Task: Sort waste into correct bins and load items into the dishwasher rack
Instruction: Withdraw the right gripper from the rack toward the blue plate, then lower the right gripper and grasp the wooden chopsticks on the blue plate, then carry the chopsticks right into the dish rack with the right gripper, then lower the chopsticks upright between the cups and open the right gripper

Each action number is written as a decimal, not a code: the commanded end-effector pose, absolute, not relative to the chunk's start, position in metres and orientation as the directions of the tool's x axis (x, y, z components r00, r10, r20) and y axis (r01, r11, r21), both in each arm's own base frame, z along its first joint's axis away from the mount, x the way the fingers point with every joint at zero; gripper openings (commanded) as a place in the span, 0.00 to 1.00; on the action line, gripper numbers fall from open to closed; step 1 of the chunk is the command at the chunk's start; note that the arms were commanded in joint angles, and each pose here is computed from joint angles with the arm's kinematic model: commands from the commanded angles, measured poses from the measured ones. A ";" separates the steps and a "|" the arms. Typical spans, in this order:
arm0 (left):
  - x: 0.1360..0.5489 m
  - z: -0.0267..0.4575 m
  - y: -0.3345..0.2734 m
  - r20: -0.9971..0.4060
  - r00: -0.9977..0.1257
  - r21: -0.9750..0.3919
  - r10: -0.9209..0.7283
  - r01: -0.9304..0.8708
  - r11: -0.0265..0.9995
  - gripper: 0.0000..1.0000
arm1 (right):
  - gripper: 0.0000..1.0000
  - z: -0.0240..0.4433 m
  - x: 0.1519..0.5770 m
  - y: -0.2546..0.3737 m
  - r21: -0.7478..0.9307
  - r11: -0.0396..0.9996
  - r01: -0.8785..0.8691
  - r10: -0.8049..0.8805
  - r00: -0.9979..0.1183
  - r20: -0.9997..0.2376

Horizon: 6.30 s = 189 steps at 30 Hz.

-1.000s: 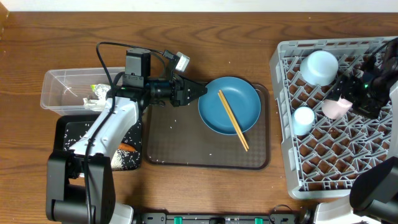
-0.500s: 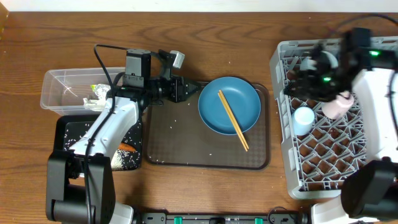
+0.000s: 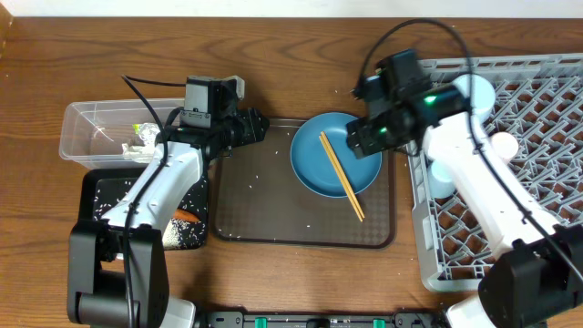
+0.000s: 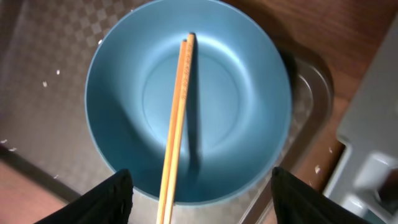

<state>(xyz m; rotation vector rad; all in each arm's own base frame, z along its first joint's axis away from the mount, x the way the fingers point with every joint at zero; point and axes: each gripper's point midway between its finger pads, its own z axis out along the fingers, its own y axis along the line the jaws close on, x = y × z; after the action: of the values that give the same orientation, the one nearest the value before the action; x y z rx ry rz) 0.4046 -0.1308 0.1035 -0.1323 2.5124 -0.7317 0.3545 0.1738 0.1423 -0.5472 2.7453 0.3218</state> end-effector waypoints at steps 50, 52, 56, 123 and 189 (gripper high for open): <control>0.406 0.099 -0.124 -0.453 -0.855 -0.497 -0.251 0.009 0.868 0.68 | 0.28 0.043 0.322 0.202 0.114 0.902 -0.417 -0.348 -0.856 -0.382; 0.406 0.099 -0.124 -0.453 -0.855 -0.497 -0.251 0.009 0.868 0.68 | 0.26 0.042 0.321 0.202 0.113 0.902 -0.416 -0.348 -0.857 -0.379; 0.406 0.099 -0.124 -0.453 -0.855 -0.497 -0.251 0.009 0.868 0.68 | 0.20 0.041 0.321 0.201 0.113 0.902 -0.416 -0.348 -0.857 -0.379; 0.406 0.100 -0.124 -0.457 -0.853 -0.498 -0.251 0.012 0.867 0.69 | 0.01 0.032 0.328 0.183 -0.010 0.908 -0.419 -0.386 -0.828 -0.407; 0.406 0.100 -0.124 -0.456 -0.854 -0.498 -0.251 0.011 0.867 0.69 | 0.01 0.091 0.297 -0.072 -0.244 0.967 0.072 0.008 -0.968 -0.251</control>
<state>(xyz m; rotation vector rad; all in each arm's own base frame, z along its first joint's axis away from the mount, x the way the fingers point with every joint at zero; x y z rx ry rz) 0.4075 -0.1243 0.1015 -0.1695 2.5117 -0.6835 0.2913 -0.0722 0.0877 0.0526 2.8793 -0.3925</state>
